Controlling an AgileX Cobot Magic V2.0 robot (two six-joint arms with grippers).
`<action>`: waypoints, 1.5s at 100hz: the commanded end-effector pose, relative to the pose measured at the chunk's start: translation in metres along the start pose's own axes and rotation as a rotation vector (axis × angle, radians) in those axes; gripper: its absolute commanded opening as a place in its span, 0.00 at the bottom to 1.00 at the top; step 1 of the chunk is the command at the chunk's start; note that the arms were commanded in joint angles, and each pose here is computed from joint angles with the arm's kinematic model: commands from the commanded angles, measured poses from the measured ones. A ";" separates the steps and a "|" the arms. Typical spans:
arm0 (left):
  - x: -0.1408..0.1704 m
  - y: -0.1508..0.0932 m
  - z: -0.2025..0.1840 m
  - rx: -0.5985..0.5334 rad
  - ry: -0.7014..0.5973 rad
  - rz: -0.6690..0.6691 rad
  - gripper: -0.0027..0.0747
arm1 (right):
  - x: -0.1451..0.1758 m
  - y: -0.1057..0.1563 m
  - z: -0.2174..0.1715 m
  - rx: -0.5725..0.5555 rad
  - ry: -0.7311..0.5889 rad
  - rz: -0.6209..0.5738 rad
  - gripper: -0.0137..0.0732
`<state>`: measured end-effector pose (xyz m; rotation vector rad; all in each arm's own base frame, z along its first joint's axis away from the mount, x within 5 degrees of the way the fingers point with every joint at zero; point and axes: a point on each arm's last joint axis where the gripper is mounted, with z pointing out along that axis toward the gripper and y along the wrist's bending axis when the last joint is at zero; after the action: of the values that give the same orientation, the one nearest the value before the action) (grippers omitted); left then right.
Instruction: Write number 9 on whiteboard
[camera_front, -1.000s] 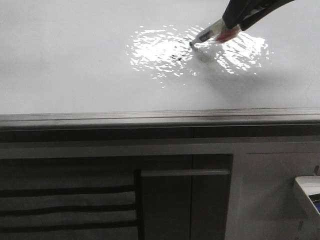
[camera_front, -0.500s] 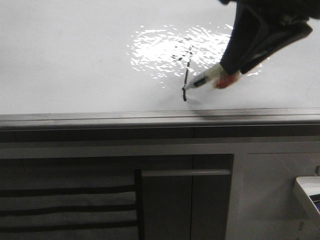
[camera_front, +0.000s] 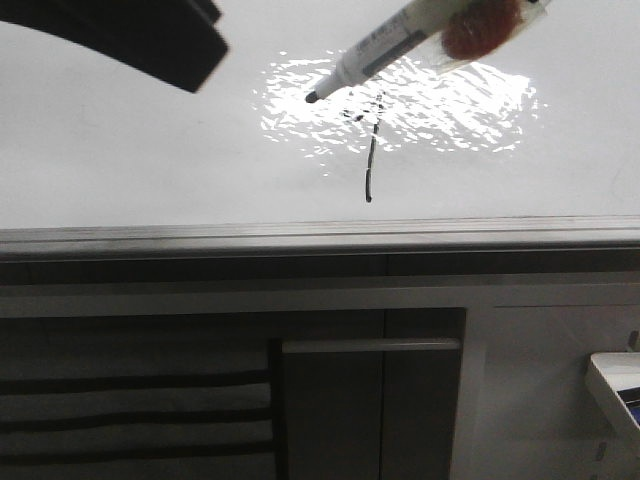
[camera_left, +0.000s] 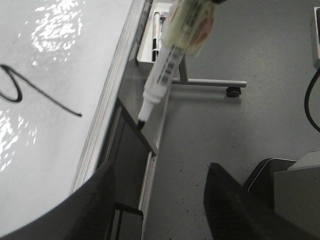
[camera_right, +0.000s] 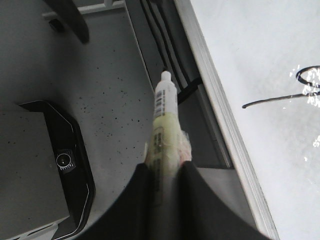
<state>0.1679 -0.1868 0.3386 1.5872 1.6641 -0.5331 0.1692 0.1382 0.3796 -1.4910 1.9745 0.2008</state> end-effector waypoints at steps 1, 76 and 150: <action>-0.027 0.003 0.005 -0.026 -0.093 0.040 0.51 | -0.008 -0.002 -0.016 0.050 -0.074 -0.027 0.08; -0.052 0.016 0.044 0.016 -0.104 0.059 0.30 | -0.008 -0.001 -0.016 0.041 -0.074 -0.023 0.08; -0.027 0.057 0.016 -0.185 -0.027 -0.243 0.01 | 0.026 -0.014 -0.074 0.350 -0.055 0.267 0.61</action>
<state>0.2170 -0.2271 0.3320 1.4885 1.7903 -0.5171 0.1597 0.0959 0.4022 -1.1725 2.0905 0.0402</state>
